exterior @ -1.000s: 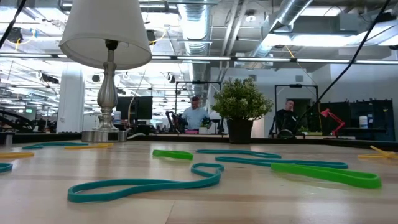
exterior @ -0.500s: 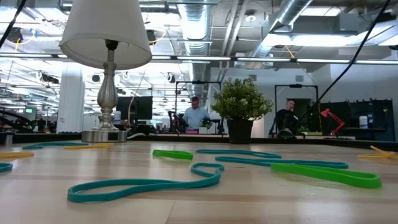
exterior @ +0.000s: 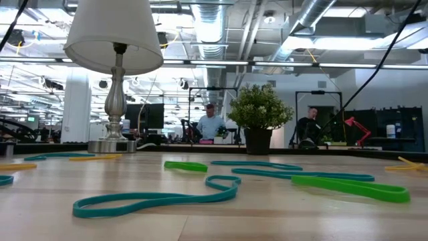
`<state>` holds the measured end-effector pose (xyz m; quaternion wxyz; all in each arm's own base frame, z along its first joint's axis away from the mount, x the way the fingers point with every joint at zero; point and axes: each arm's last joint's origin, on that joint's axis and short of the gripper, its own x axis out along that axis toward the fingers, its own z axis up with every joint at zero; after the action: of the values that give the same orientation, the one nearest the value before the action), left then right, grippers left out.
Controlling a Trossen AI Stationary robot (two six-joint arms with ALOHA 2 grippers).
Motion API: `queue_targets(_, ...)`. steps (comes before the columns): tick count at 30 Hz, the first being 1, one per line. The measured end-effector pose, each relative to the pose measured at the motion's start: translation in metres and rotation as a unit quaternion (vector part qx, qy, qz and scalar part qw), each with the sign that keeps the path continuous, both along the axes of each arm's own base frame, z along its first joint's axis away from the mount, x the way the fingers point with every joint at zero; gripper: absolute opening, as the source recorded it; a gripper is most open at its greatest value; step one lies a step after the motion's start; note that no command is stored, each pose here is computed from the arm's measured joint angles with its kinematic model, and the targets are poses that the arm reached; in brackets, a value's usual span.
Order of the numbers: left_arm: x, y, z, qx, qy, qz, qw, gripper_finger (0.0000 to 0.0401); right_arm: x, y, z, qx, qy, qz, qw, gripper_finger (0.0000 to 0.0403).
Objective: Pick and place rubber bands into bin
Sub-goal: Put the yellow rubber band into the yellow basket
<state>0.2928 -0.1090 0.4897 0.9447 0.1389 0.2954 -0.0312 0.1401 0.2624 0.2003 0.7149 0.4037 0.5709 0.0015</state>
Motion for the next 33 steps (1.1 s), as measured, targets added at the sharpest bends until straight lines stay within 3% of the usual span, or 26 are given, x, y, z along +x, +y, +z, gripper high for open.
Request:
queue_targets(7, 0.000, 0.000, 0.000, 0.000, 0.000, 0.000, 1.000, 0.0138, -0.020, -0.018, 0.018, -0.029, 0.022, -0.011, 0.999, 0.0001)
queue_targets(13, 0.000, 0.000, 0.000, 0.000, 0.001, 0.000, 1.000, 0.0138, -0.029, -0.030, 0.031, -0.041, -0.005, -0.022, 0.999, 0.0001)
queue_targets(22, -0.001, 0.000, -0.001, 0.002, 0.005, 0.000, 1.000, 0.0138, -0.034, -0.027, 0.029, -0.052, -0.011, -0.017, 0.998, 0.0000)
queue_targets(26, 0.000, 0.000, -0.001, 0.002, 0.005, 0.000, 1.000, 0.0138, -0.041, -0.024, 0.034, -0.031, -0.017, -0.011, 0.999, 0.0000)
queue_targets(33, 0.000, 0.000, -0.001, 0.001, 0.003, 0.000, 1.000, 0.0138, -0.042, -0.025, 0.072, -0.011, -0.112, 0.011, 0.994, 0.0000)
